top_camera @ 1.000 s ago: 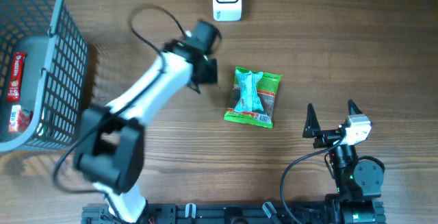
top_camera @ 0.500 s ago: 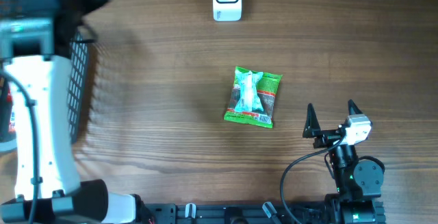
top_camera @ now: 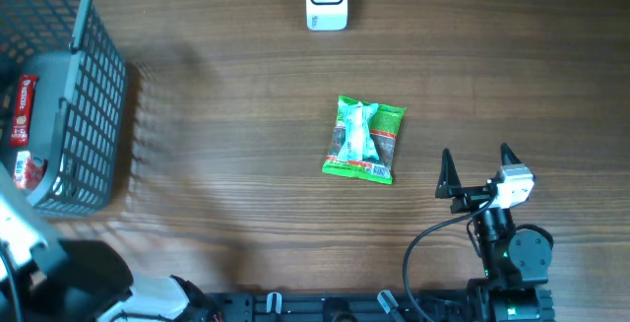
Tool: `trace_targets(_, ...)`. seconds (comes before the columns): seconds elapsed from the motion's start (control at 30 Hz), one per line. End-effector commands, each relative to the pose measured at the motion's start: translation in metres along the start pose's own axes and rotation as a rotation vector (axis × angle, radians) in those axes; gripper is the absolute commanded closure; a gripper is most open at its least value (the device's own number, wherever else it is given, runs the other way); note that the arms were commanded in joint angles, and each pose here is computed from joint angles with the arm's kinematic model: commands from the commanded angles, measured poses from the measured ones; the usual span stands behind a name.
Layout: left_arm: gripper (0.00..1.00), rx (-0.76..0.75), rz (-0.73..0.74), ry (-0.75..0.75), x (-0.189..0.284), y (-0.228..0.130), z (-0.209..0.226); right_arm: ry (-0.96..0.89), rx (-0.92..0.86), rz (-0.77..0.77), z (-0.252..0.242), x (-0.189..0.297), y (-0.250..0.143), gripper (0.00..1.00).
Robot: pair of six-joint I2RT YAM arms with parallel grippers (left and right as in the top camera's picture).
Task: Scan the item barcode
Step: 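Move the left gripper back into the basket to a green tube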
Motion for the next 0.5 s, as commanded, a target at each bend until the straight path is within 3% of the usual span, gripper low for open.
trace_targets(0.0, 0.04, -0.155, 0.195, 0.007, -0.053, -0.044, -0.002, 0.008, 0.012, -0.004, 0.001, 0.0, 0.001, 0.0)
trace_targets(0.23, 0.1, -0.224, 0.44, 0.012, -0.112, -0.12, 0.005, 0.008, 0.012, -0.004, 0.001, 0.0, 0.001, 0.0)
trace_targets(0.47, 0.1, -0.213, 0.462, 0.017, -0.138, -0.145, 0.017, 0.008, 0.012, -0.004, 0.001, 0.0, 0.001, 0.0)
Point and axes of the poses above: each gripper's point midway between its finger pads, its own x axis back along the fingers, its own z axis along the line the jaws close on, y = z × x, the point moved 4 cm from there along x, back along the fingers, and after that the axes turned 7 degrees about -x, right-handed, at the moved point
